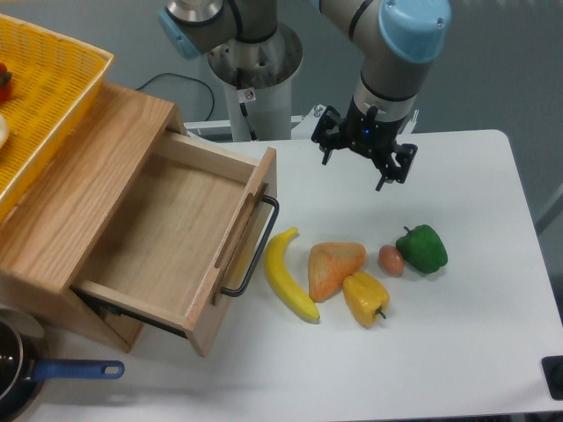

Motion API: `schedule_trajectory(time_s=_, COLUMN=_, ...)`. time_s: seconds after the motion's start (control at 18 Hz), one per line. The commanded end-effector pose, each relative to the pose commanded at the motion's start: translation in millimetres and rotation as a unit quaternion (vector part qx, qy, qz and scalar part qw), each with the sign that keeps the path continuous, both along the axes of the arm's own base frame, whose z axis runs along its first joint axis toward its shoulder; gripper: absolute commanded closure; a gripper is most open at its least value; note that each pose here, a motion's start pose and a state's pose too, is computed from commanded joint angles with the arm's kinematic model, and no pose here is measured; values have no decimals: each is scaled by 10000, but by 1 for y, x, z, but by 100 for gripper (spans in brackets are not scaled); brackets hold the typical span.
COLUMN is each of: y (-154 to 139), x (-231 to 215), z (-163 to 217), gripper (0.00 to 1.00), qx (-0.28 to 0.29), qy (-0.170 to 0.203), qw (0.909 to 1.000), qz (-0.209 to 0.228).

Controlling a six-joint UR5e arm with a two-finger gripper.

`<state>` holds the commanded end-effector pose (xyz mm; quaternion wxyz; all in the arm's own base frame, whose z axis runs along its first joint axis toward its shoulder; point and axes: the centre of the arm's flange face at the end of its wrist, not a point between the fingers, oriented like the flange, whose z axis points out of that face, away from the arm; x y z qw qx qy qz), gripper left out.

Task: Pick up the banana
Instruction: 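Move the open gripper down toward the yellow banana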

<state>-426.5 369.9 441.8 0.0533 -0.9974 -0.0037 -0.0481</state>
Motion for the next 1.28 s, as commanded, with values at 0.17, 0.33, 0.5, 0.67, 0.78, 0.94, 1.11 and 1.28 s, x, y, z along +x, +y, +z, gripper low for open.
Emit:
schedule_trajectory(time_s=0.17, y=2, x=0, z=0, gripper=0, qx=110, qy=-67, qw=9999, qz=43)
schedule_trajectory(time_s=0.33, y=7, x=2, z=-2, gripper=0, qx=236, qy=-140, qw=9996, qz=42)
schedule_trajectory(time_s=0.5, y=10, x=3, z=-8, gripper=0, qx=220, qy=-205, qw=9995, qz=43)
schedule_trajectory(time_s=0.67, y=6, x=7, z=-18, gripper=0, qx=160, qy=-307, qw=9992, qz=212)
schedule_trajectory(time_s=0.78, y=4, x=3, z=-16, gripper=0, qx=153, qy=-285, qw=9986, qz=422)
schedule_trajectory(time_s=0.94, y=-5, x=-6, z=-20, gripper=0, qx=140, qy=-328, qw=9968, qz=718)
schedule_trajectory(time_s=1.11, y=-4, x=-8, z=-31, gripper=0, qx=51, qy=-445, qw=9941, qz=991)
schedule_trajectory(time_s=1.28, y=0, x=-14, z=-47, gripper=0, qx=-78, qy=-615, qw=9886, qz=1369)
